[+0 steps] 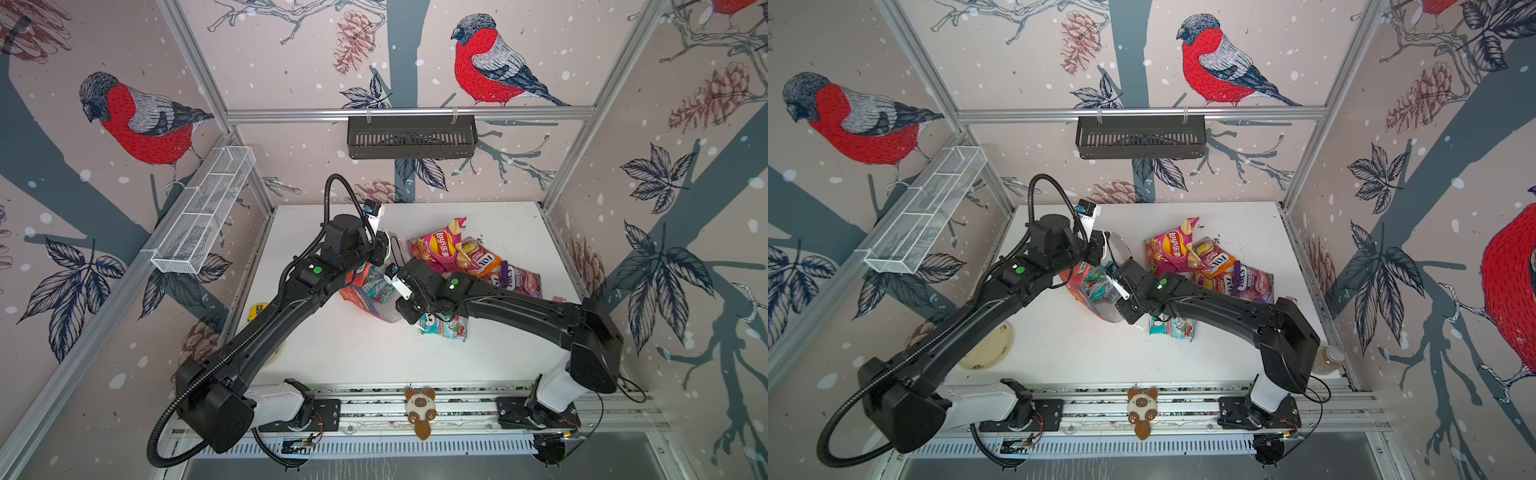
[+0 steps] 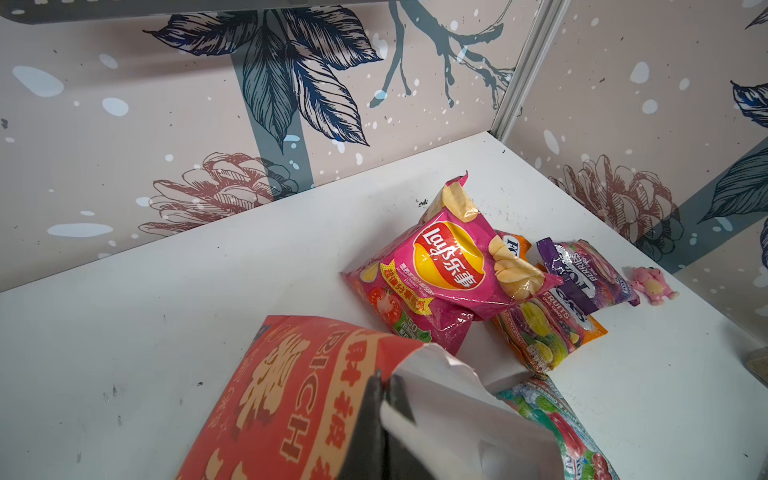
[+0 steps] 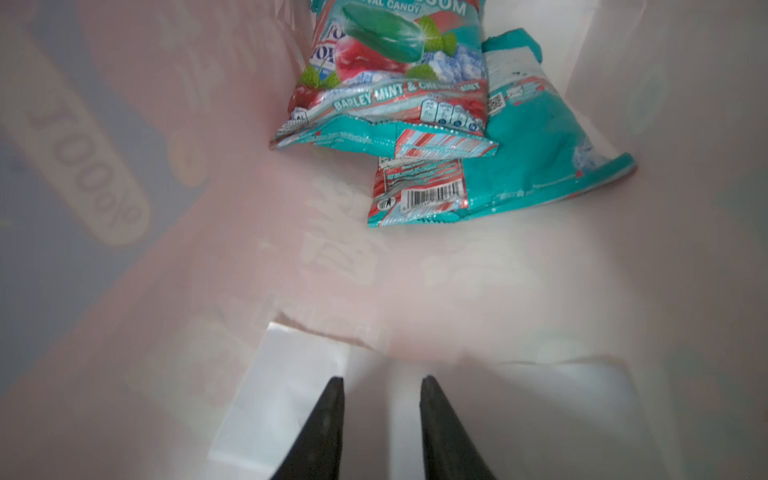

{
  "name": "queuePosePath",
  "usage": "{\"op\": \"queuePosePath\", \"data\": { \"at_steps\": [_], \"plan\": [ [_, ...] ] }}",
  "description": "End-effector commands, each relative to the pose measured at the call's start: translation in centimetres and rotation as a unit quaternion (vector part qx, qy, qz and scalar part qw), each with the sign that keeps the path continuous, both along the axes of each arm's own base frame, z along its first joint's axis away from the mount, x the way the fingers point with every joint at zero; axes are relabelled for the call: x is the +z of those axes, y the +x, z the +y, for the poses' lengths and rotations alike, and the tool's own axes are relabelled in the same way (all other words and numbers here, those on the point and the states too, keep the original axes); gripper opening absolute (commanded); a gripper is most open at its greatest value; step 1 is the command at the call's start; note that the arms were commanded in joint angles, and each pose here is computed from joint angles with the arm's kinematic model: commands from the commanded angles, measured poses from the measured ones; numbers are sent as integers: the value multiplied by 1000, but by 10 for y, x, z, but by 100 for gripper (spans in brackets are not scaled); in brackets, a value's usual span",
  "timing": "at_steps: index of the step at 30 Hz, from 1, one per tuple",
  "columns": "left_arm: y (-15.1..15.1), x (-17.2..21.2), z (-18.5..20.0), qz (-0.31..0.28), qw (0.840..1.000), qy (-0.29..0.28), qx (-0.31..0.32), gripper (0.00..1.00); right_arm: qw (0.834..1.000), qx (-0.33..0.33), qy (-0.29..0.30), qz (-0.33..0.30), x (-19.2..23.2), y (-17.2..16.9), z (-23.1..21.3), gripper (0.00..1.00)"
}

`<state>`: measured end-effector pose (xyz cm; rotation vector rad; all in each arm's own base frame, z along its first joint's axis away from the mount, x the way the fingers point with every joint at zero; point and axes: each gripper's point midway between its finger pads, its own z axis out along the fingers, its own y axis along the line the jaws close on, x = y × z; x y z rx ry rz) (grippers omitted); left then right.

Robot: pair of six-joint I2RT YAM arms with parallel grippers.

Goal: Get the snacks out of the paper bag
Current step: 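Move the open right gripper back over the bag opening, then lower the right gripper into the bag toward the remaining teal packets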

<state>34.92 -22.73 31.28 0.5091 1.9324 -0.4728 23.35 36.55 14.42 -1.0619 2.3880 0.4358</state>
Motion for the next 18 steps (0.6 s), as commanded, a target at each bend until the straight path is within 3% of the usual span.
{"op": "queuePosePath", "data": {
  "at_steps": [1,6,18],
  "plan": [
    [2,20,-6,-27,999,-35,-6,0,999,-48,-10,18,0,17,1,35],
    [2,23,-4,-33,999,-42,1,0,992,-86,20,88,0,23,23,35],
    [0,18,6,-50,998,-32,31,0,976,-177,48,115,-5,39,11,30]
  ]
}}
